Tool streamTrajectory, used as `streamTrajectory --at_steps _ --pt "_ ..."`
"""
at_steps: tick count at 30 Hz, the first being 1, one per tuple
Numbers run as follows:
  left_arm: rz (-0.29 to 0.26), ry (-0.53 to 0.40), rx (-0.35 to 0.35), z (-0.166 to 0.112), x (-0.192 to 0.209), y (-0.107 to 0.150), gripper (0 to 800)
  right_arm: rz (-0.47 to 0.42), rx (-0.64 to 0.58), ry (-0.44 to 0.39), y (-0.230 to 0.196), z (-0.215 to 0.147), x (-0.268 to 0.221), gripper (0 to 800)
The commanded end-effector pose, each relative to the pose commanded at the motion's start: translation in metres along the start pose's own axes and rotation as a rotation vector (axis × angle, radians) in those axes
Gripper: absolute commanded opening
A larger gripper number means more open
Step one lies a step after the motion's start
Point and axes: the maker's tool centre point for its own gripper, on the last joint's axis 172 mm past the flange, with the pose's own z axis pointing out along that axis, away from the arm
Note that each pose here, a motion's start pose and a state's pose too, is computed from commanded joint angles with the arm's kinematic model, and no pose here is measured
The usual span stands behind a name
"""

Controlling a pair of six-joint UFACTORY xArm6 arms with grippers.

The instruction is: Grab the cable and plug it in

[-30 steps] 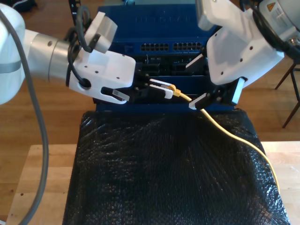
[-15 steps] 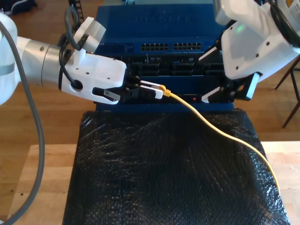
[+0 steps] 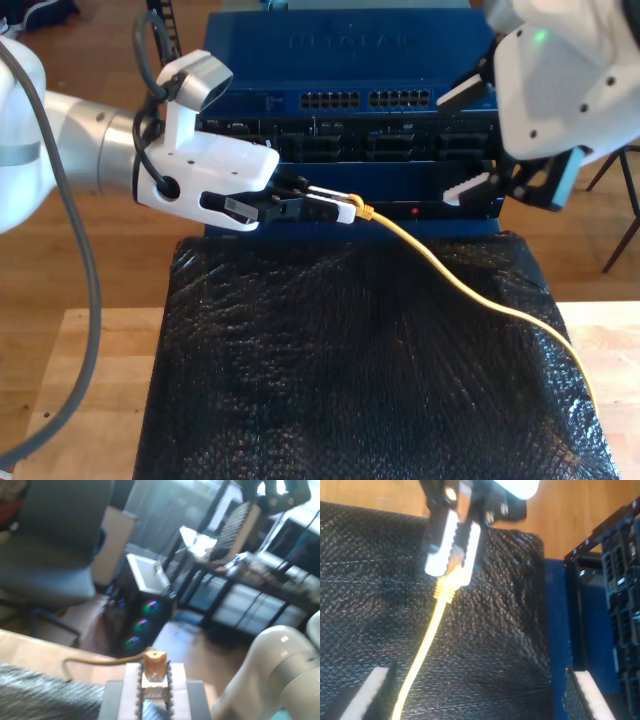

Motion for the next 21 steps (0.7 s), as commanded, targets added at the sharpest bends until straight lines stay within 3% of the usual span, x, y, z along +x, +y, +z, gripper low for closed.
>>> streamTrajectory --at_steps 6,13,17,21 --pt "-0.016 0.015 -0.006 -0.002 -0.001 -0.002 7 -0.034 -0.004 0.008 -0.011 -0.002 0.003 779" --pt "-0.066 0.031 -0.047 0.001 -0.001 0.004 7 -0.142 -0.134 0.013 -0.008 -0.015 0.005 768" --pt "-0.072 0.08 -0.075 0.001 0.008 0.005 7 -0.207 -0.126 0.032 -0.014 -0.004 0.018 759" --pt "-0.089 0.097 -0.113 0.002 0.007 0.008 7 -0.212 -0.136 0.03 -0.011 0.005 0.014 771"
